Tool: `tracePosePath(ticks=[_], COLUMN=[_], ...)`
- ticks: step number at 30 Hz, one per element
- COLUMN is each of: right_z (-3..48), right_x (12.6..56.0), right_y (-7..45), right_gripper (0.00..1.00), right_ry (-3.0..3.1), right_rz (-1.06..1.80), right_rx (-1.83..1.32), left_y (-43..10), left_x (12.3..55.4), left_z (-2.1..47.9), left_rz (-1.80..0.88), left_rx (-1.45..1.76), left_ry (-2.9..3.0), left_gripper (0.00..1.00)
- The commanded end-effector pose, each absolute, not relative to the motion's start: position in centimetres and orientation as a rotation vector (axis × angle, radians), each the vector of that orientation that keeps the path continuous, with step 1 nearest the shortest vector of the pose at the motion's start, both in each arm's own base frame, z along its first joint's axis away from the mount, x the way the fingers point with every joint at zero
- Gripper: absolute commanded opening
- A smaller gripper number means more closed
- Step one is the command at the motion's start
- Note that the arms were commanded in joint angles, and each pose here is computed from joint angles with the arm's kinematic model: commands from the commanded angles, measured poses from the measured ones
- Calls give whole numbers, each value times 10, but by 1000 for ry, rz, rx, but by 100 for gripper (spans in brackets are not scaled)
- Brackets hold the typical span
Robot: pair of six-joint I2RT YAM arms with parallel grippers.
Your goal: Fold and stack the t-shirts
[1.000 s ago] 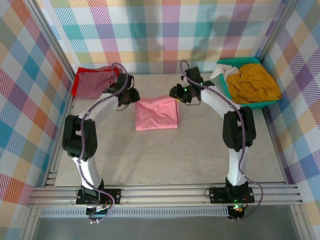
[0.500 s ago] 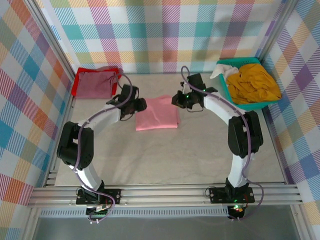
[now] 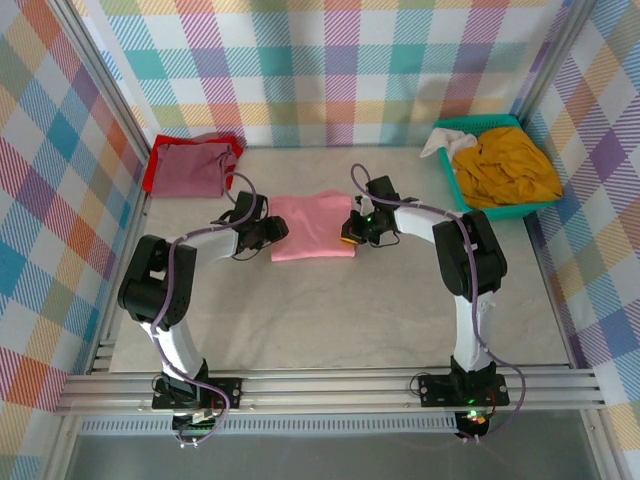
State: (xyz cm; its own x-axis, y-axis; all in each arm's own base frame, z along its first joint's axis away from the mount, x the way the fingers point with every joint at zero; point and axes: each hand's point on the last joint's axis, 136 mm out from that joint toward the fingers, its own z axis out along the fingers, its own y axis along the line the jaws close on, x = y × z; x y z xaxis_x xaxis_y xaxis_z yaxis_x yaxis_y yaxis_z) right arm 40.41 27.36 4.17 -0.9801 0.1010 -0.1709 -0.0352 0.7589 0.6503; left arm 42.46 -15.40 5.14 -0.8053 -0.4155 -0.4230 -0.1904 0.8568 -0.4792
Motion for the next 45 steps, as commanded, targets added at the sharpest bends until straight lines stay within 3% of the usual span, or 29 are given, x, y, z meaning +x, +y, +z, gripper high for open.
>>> tracePosePath(ticks=[1, 11, 23, 31, 38, 42, 45], right_z=[46, 47, 40, 42, 48, 68, 98], right_x=[410, 412, 409, 408, 410, 411, 408], right_y=[275, 276, 276, 277, 276, 273, 269], right_gripper=[1, 1, 1, 1, 1, 3, 12], right_ry=[2727, 2727, 2739, 2735, 2716, 2691, 2660], right_rz=[1029, 1043, 1050, 1064, 1091, 1102, 1107], right_rx=[26, 36, 55, 54, 65, 57, 32], left_y=[-142, -149, -206, -207, -213, -212, -206], left_x=[431, 441, 447, 446, 455, 460, 465], left_z=[48, 23, 15, 10, 8, 18, 32], left_rz=[-583, -580, -628, -592, -624, -658, -710], left_rx=[-520, -515, -395, -416, -398, -385, -393], left_ry=[2502, 2570, 2613, 2622, 2612, 2582, 2533], left_gripper=[50, 54, 42, 37, 2, 0, 0])
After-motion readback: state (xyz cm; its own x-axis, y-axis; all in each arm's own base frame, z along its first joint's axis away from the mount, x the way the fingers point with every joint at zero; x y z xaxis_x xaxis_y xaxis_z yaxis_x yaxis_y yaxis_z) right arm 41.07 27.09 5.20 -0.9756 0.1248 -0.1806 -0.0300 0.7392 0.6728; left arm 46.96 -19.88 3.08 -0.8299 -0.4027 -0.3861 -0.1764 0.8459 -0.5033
